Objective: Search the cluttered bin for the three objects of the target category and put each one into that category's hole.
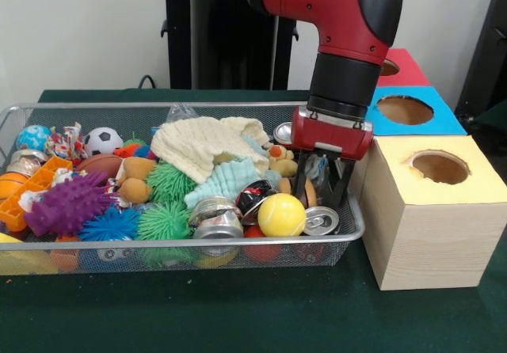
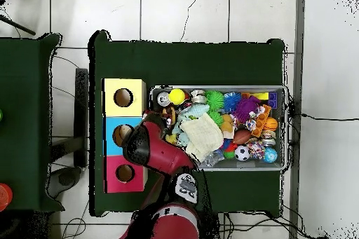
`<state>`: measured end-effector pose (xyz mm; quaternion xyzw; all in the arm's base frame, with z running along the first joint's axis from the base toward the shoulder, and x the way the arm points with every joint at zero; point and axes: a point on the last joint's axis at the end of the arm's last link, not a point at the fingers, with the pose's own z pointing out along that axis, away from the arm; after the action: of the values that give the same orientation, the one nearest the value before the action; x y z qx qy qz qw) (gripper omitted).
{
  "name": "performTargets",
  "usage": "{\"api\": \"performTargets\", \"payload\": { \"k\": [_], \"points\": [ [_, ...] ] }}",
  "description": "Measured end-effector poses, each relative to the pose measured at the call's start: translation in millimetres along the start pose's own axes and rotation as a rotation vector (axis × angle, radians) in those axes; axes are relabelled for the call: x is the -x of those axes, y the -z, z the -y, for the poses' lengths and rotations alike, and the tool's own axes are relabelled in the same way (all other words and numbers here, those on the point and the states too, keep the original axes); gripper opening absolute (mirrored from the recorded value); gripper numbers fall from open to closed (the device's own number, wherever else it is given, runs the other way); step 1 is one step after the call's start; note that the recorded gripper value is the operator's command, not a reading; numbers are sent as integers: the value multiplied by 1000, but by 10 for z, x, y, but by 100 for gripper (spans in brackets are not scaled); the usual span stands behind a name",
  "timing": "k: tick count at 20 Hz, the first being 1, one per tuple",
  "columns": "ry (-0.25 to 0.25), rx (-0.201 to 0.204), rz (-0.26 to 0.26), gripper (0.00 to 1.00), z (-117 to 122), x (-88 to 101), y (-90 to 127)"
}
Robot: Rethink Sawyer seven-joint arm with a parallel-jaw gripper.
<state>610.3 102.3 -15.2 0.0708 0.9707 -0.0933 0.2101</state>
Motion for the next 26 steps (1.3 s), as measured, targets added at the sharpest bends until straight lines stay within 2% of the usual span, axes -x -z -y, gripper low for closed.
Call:
{"api": "performTargets", "payload": {
  "k": [8, 19, 26],
  "points": [
    [-27, -10, -18, 100, 16, -110, -74],
    [-11, -27, -45, 100, 45, -296, -58],
    [-9, -28, -51, 100, 52, -332, 23]
  ]
}}
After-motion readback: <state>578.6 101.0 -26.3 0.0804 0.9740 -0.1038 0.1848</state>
